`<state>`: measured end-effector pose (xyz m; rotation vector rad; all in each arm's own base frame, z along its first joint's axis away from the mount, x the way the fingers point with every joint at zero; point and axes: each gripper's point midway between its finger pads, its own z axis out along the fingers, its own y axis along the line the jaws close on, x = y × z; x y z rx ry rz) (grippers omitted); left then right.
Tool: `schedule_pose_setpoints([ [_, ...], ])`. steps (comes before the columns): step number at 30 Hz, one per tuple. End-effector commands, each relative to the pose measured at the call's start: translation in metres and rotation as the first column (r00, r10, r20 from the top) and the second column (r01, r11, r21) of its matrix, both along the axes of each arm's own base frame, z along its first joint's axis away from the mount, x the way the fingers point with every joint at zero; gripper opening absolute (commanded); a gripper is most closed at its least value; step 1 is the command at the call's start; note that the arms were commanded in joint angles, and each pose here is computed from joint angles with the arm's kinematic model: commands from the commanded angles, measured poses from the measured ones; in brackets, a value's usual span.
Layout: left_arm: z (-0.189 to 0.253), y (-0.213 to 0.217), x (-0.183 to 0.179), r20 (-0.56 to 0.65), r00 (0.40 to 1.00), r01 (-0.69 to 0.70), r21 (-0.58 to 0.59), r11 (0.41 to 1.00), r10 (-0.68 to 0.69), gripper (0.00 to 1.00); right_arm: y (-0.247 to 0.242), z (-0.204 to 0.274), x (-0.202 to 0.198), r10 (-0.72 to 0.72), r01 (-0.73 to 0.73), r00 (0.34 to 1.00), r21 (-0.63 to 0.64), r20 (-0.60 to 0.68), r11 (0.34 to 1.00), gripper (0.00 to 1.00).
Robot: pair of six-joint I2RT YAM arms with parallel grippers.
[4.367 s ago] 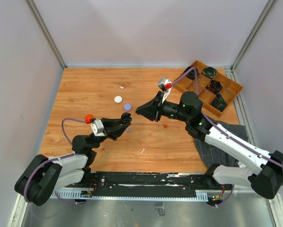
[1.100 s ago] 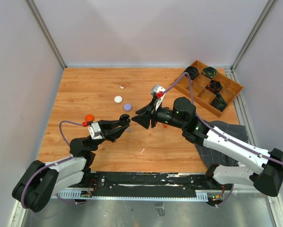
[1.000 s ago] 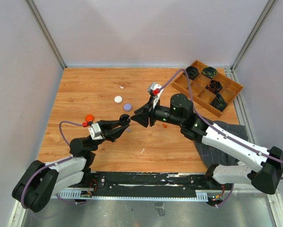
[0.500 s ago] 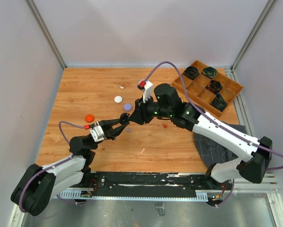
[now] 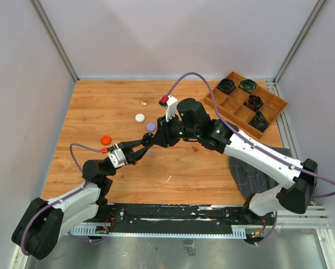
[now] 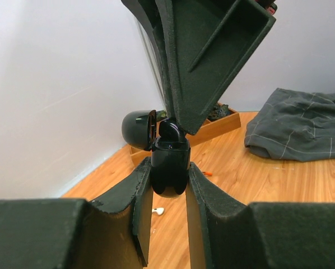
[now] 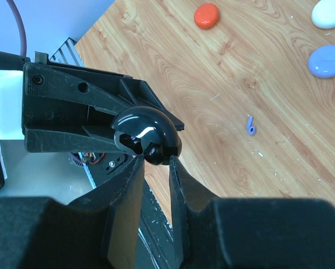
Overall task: Insert the wireless bluetooth earbuds into the charging case
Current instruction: Adjust the earbud with the charging case.
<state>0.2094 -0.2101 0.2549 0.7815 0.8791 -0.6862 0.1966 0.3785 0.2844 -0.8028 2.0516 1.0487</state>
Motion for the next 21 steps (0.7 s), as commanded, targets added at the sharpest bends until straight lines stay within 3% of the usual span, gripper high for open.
schedule_pose_setpoints([
  [1,0.014,0.001,0.002,0.051,0.999,-0.018,-0.006,1.000,0.019,0.00,0.009,0.019,-0.008,0.002,-0.003,1.000,0.029,0.022,1.000,0.24],
  [10,0.016,0.001,0.002,0.055,0.998,-0.013,-0.011,1.000,0.014,0.00,0.009,0.006,-0.003,-0.034,0.034,0.999,-0.021,-0.011,0.999,0.20],
  [21,0.016,0.000,0.004,0.056,0.998,-0.015,-0.012,1.000,0.015,0.00,0.014,-0.007,0.004,-0.063,0.060,0.997,-0.060,-0.045,0.996,0.24],
])
